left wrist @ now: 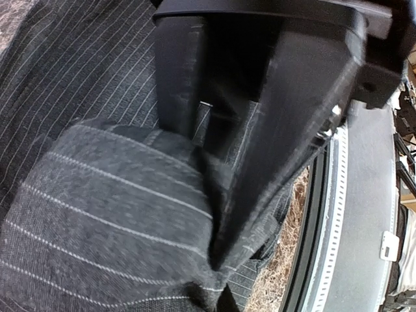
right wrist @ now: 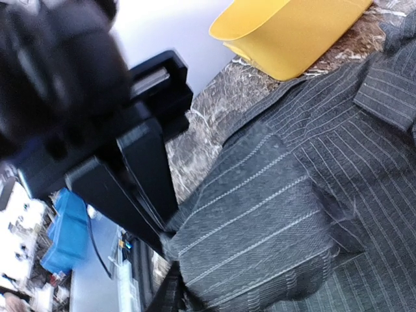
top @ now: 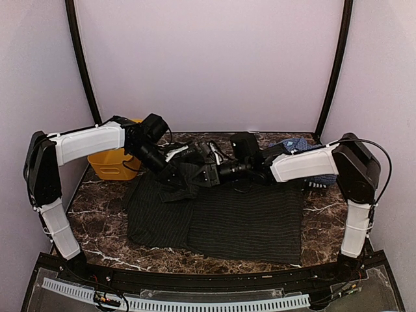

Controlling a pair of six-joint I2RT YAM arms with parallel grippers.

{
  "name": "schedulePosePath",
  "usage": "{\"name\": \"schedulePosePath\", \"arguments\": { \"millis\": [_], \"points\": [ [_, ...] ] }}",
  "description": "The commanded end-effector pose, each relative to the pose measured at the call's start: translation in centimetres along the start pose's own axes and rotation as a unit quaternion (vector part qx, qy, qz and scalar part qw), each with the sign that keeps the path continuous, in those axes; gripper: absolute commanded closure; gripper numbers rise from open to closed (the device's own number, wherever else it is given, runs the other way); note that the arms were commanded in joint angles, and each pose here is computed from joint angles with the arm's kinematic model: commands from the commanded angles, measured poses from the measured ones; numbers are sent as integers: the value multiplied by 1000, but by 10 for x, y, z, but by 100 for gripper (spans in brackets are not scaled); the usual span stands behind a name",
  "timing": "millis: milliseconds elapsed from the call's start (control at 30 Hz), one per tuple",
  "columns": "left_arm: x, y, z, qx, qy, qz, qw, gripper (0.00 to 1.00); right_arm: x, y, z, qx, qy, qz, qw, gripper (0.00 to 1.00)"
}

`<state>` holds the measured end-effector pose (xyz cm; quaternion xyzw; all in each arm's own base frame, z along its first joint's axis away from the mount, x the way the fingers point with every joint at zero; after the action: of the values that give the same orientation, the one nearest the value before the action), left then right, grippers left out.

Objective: Fold and stack the long sleeve shirts
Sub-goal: Pass from the left arm to the right

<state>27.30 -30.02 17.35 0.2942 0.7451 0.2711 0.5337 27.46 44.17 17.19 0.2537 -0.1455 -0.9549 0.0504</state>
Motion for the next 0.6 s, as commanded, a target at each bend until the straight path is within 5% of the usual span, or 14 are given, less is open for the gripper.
{"name": "schedulePosePath", "arguments": {
  "millis": [0,33,367,567],
  "points": [
    [-9,10,-4,-23,-11,-15,1000,97,1,1,10,-36,-2,-8,999,93],
    [-11,13,-3,-33,-14,-20,999,95,1,3,10,-37,-4,-14,999,100],
    [-20,38,-1,-92,30,-162,982,40,-14,13,23,-61,-27,-64,996,100],
    [-18,42,10,-93,103,-224,965,23,-21,15,37,-114,-49,-72,990,100]
  ]
}}
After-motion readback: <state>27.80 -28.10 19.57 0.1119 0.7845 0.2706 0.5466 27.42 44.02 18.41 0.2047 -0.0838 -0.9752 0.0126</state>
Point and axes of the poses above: each gripper's point midway between its finger pads, its own y axis back along the fingers, its own z axis along the line the jaws close on, x = y × z, the point moved 2 cm from there along y, back along the fingers, and after that the axes turned 15 degrees about -y, right-handed, at the moved point
